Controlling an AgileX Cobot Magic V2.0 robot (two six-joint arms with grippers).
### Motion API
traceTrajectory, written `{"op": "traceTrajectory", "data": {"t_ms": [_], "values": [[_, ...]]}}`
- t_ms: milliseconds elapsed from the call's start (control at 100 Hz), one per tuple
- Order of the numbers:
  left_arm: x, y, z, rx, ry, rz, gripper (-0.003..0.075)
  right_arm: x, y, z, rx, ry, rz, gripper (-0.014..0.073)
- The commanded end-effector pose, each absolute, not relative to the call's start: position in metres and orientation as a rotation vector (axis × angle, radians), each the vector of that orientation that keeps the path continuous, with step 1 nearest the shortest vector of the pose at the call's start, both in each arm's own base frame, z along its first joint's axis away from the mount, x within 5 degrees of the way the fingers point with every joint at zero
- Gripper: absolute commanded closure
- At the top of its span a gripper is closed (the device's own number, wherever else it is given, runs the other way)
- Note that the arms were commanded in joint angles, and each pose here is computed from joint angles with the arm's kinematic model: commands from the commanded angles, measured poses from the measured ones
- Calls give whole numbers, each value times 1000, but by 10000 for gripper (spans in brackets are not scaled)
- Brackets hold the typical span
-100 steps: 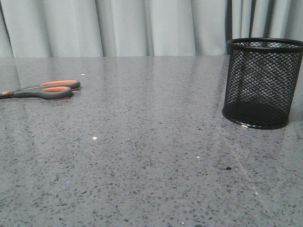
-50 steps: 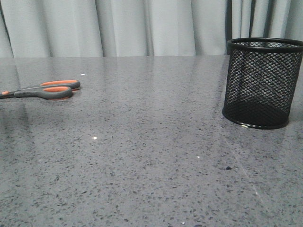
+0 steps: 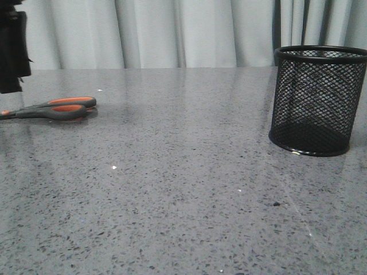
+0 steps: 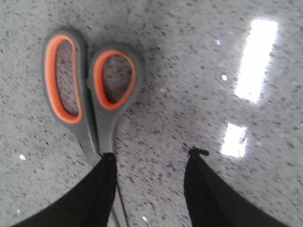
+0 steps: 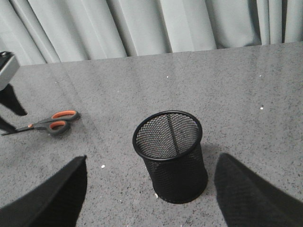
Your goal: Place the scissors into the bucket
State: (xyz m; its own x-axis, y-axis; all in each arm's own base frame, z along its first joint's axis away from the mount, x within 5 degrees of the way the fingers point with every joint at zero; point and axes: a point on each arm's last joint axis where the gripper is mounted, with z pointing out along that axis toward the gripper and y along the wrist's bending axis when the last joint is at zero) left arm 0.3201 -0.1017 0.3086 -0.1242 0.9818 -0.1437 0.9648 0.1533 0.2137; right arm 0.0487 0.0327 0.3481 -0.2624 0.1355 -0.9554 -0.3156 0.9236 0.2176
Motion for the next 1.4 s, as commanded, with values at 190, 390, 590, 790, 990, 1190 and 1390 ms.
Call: {"op": "traceTrajectory", "data": {"t_ms": [190,390,590,790,990,1190,1390], "values": [[344,-96,318,1774,2185,50,297,50,30,361,-138,1726,397,88],[351,-69,315,1666,2264,-5,297,50,30,361,-138,1726,397,88],[354,-53,317,1658,2201,-107,297,50,30,361,-138,1726,397,88],[358,-55,302,1721,2187,-214,297,51,30,361,-136,1723,396,88],[364,-57,291,1736,2200,-236,297,50,31,361,-139,1728,398,88],[368,-64,282,1770,2180,-243,299,51,30,362,-135,1721,396,88],[374,-66,277,1770,2171,-198,299,51,30,361,-136,1723,396,88]]}}
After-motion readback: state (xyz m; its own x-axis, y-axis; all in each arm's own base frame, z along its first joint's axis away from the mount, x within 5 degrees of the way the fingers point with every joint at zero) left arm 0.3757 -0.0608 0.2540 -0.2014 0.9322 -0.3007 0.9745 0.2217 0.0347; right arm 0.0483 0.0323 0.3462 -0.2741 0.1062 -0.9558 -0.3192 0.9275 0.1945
